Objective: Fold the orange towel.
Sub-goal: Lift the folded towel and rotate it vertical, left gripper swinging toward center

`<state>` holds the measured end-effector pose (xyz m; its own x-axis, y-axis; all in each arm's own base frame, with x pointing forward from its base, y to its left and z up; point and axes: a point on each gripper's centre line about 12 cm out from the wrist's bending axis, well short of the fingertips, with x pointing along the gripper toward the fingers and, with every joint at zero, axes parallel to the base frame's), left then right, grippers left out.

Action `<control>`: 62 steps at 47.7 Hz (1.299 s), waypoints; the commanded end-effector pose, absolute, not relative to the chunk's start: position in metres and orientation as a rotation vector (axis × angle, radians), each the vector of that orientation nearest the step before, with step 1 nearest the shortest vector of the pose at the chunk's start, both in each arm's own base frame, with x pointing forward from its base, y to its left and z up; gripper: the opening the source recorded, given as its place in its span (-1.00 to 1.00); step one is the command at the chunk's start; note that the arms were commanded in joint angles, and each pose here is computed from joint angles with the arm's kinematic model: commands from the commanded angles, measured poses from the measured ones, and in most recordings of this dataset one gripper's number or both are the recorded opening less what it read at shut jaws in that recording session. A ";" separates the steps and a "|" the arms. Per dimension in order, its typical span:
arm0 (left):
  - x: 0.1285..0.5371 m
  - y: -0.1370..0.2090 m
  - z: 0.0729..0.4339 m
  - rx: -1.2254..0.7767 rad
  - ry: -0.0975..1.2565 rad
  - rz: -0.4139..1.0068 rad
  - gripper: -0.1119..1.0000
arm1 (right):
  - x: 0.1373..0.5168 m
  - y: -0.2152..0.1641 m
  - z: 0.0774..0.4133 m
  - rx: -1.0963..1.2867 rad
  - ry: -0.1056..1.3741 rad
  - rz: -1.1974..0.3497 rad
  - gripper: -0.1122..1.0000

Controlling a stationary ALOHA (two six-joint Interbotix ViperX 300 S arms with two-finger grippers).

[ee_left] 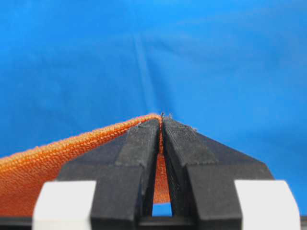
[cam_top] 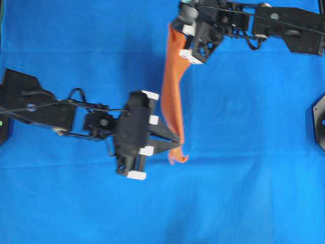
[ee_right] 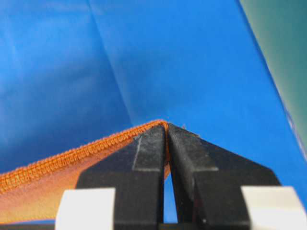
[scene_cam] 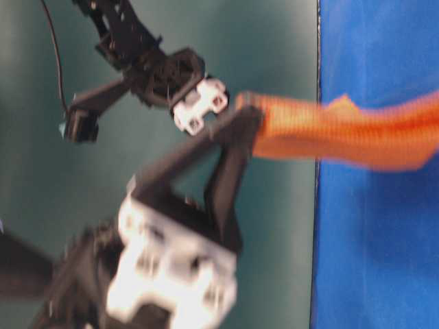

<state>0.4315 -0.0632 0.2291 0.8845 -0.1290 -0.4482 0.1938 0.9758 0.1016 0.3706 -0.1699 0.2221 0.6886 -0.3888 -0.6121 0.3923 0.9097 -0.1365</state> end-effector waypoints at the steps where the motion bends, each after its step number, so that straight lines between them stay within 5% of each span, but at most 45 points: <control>1: 0.454 -0.074 0.251 0.174 0.375 -0.187 -0.75 | 0.347 -0.186 0.237 0.016 0.647 -0.499 -0.77; 19: 0.501 -0.083 0.235 0.192 0.370 -0.192 -0.75 | 0.309 -0.168 0.227 0.022 0.669 -0.494 -0.77; 46: 0.403 -0.074 0.170 -0.026 0.482 -0.156 -0.75 | 0.393 -0.174 0.196 -0.090 0.600 -0.339 -0.77; 62: 0.400 -0.064 0.155 -0.057 0.467 -0.128 -0.75 | 0.395 -0.169 0.187 -0.090 0.610 -0.321 -0.77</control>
